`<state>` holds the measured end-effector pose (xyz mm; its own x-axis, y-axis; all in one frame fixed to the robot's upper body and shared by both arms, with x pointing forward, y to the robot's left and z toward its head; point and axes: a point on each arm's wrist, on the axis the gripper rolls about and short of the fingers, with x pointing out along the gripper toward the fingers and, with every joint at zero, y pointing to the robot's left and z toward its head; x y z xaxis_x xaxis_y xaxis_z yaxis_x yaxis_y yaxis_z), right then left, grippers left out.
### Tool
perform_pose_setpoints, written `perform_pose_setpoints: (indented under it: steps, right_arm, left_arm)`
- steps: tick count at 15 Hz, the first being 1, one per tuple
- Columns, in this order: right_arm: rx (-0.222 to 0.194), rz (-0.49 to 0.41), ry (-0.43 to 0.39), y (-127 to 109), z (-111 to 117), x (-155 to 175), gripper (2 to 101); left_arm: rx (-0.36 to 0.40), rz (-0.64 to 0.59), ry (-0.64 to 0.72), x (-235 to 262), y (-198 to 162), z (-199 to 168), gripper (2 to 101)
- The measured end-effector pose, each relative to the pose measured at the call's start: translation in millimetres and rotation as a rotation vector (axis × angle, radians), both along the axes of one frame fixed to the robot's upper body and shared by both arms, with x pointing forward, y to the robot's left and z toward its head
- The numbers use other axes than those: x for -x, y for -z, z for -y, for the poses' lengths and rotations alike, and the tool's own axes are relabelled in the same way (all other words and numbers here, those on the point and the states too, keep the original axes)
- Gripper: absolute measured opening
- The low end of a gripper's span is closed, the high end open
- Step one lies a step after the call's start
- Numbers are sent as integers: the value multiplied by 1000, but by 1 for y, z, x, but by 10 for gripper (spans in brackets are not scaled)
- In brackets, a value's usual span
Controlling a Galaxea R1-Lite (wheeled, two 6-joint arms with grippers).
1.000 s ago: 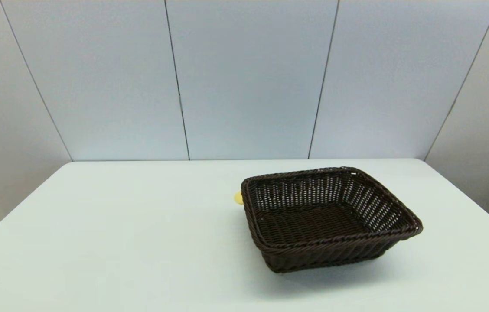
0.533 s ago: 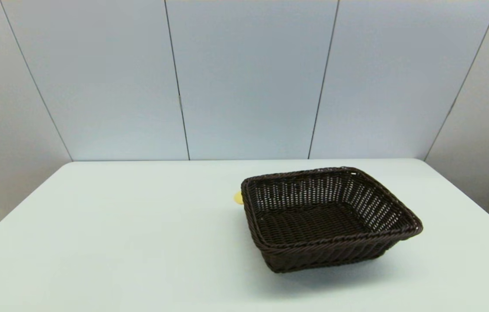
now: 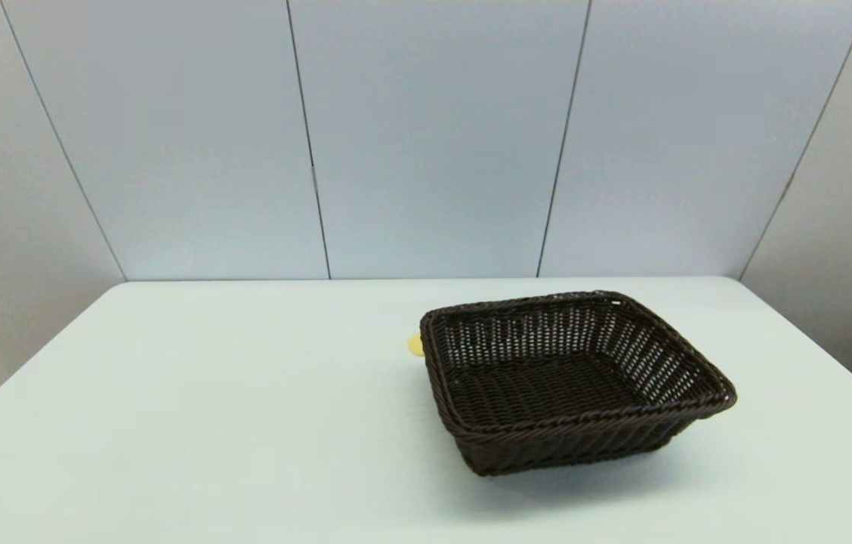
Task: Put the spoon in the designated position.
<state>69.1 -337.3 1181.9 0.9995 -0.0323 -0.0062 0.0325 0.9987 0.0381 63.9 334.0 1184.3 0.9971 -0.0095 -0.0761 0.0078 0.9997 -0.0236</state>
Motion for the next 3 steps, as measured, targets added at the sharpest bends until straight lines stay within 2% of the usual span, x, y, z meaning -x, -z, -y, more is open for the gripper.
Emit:
perform_pose_setpoints:
  steps: [3]
  right_arm:
    - [0,0,-1,0,0,0,1005]
  left_arm:
    - [0,0,0,0,0,0,978]
